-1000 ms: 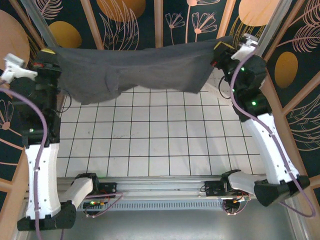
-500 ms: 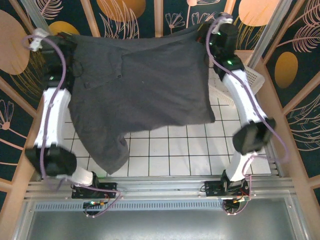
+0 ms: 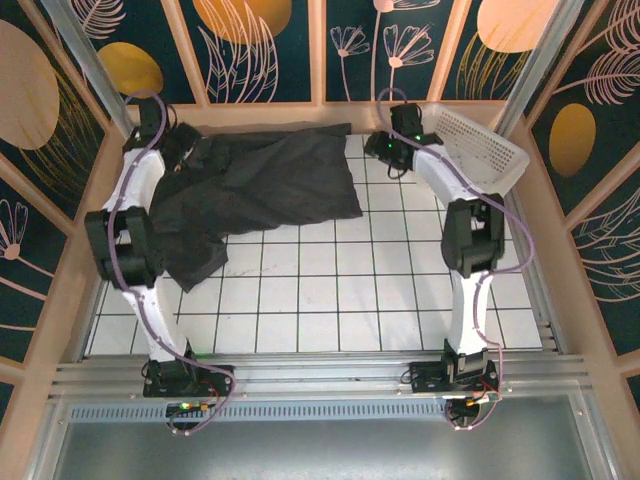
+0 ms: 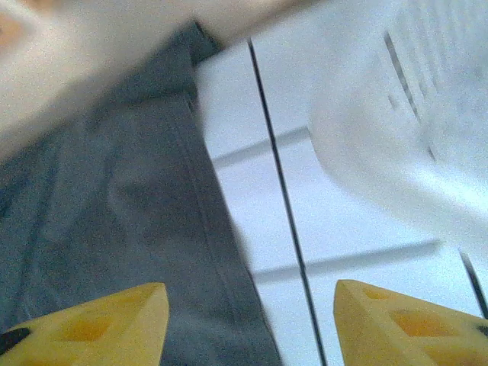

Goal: Fold and stack the t-shirts

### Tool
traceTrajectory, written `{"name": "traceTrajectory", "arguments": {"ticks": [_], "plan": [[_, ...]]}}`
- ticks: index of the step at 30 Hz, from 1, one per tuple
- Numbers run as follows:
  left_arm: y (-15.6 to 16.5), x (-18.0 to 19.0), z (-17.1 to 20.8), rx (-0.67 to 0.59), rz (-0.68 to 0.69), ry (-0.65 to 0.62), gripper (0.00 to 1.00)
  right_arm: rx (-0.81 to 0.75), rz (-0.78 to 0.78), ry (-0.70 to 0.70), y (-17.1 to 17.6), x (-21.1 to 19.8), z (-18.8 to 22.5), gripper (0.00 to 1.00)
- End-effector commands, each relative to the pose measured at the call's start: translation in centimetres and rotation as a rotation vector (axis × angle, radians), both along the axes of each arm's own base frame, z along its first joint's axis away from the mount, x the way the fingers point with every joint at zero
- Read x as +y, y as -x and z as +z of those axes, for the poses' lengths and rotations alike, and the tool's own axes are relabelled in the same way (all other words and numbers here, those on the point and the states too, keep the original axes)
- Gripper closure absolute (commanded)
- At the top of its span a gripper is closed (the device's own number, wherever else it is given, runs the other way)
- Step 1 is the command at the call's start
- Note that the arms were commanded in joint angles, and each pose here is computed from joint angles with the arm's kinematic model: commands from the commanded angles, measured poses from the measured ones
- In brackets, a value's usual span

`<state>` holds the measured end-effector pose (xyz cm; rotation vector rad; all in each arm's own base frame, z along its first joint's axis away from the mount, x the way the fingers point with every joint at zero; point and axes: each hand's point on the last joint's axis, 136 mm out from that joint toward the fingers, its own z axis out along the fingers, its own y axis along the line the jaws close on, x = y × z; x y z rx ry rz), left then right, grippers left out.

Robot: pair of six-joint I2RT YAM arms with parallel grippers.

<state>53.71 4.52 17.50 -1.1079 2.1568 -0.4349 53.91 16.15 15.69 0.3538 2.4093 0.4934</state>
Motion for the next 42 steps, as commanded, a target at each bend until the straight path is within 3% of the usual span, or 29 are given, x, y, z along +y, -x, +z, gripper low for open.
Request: {"name": "traceTrajectory", "arguments": {"ticks": [1,6,10,14,28,37,42], "plan": [[4.9,-0.7,0.4,-0.014,0.033,0.052,0.26,-0.116,-0.005,-0.050,3.3,0.9,3.6,0.49],[11.4,-1.8,-4.0,0.081,0.065,0.093,0.35,0.021,0.080,0.001,8.1,3.0,-2.4,0.63],[13.7,-1.8,-5.5,0.141,0.049,0.064,0.37,0.093,0.157,0.080,8.7,4.7,-6.2,0.65],[14.9,-1.6,-6.6,0.199,0.041,0.034,0.38,0.194,0.176,0.163,8.6,5.0,-9.8,0.61],[17.6,-1.7,-11.1,0.307,0.039,0.032,0.40,0.231,0.206,0.165,7.8,5.1,-12.4,0.66],[17.6,-1.6,-11.4,0.314,0.036,0.024,0.41,0.271,0.191,0.129,7.9,5.3,-13.1,0.66],[17.4,-1.6,-11.5,0.313,0.033,0.025,0.42,0.271,0.174,0.118,8.0,5.3,-12.8,0.76]]}}
